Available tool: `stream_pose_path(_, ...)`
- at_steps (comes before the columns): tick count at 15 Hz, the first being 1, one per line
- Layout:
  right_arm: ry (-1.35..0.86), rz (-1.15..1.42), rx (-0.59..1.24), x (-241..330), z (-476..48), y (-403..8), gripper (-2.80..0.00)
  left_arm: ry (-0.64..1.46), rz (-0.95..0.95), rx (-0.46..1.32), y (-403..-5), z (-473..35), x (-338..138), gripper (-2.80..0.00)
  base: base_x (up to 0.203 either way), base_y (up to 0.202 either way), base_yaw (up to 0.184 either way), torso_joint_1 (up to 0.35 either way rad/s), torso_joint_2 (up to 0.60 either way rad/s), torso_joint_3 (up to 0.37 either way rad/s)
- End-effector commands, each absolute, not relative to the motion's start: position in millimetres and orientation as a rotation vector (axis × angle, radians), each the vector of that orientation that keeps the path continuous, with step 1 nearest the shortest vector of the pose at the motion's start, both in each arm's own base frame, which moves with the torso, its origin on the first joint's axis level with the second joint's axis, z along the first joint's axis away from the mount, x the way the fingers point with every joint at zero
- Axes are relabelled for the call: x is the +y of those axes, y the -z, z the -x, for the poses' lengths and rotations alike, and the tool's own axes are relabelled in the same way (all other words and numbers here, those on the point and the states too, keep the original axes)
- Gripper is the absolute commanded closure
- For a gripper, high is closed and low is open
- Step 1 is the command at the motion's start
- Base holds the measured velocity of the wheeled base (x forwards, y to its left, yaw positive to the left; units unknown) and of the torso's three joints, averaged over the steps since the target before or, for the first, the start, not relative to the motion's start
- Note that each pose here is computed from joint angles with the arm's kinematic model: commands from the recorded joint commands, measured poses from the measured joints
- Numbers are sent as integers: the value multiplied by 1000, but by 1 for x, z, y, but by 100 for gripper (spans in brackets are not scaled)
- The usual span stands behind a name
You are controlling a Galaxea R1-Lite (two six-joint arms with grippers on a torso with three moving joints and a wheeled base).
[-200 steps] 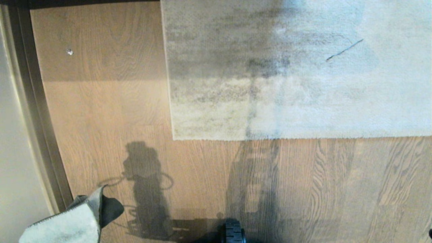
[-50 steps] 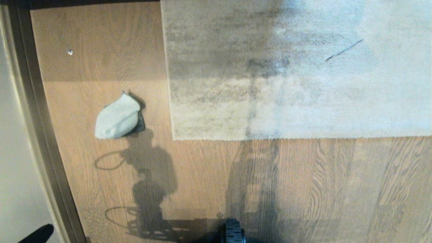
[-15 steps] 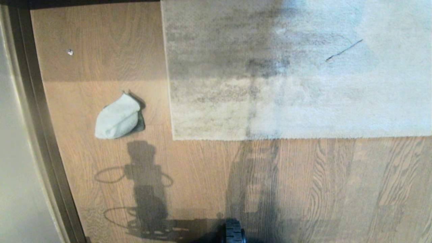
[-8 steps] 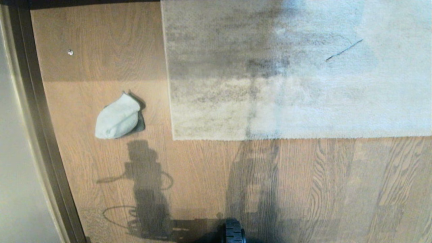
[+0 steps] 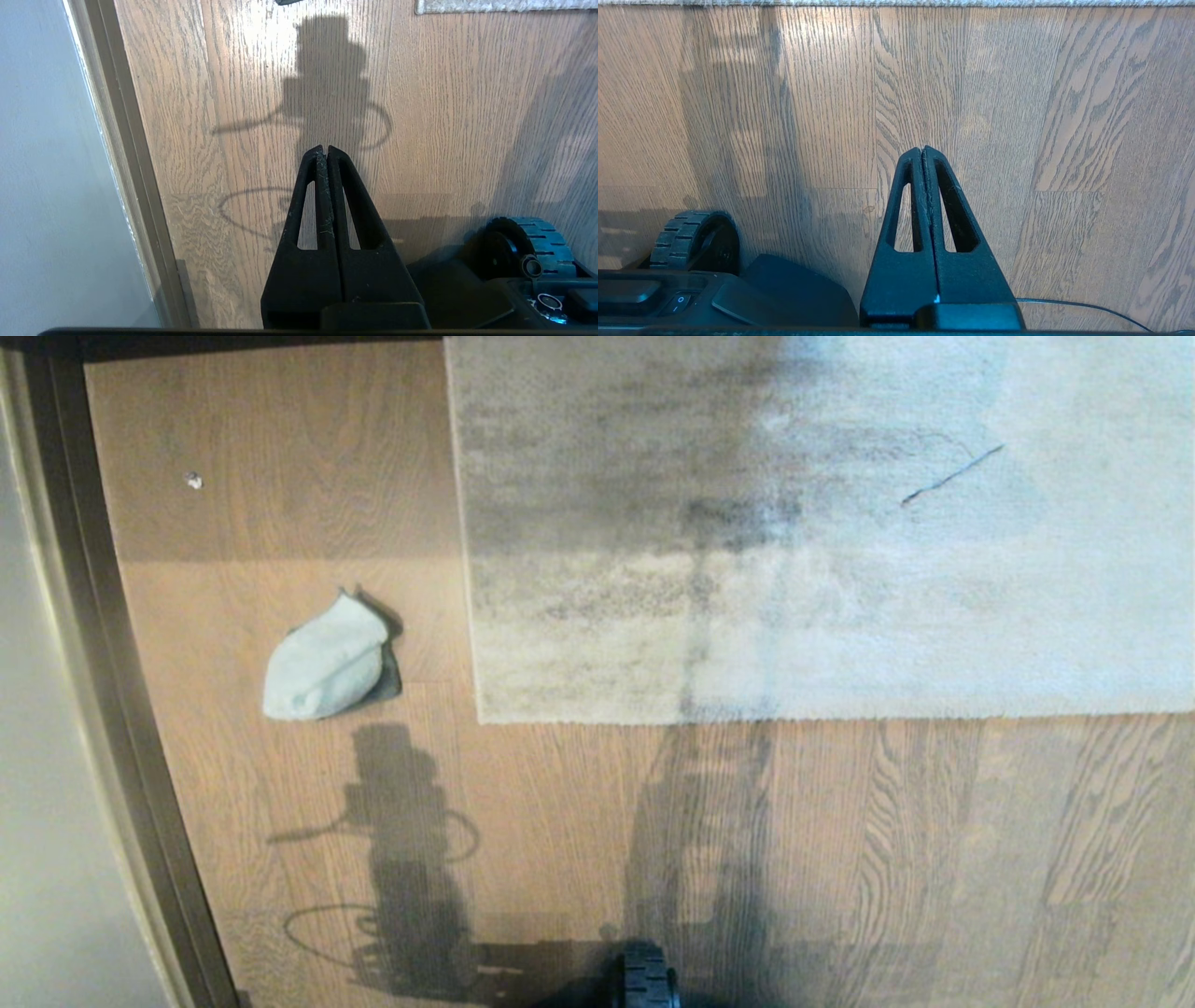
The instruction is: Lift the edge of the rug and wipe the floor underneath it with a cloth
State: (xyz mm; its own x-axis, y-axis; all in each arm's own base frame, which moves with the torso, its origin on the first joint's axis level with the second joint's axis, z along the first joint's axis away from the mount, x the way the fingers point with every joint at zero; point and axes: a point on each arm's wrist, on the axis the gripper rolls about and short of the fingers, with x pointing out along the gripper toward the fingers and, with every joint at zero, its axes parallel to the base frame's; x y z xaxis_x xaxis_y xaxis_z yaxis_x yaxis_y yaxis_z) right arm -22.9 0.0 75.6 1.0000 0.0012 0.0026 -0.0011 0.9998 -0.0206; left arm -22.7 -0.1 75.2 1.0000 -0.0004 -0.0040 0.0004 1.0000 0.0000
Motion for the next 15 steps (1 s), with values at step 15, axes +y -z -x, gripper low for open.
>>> stream_pose_path(15, -2, 21, -2, 0, 23, -76, 0, 0, 0, 3, -75, 23, 0, 0, 0, 0, 0, 0, 0, 0)
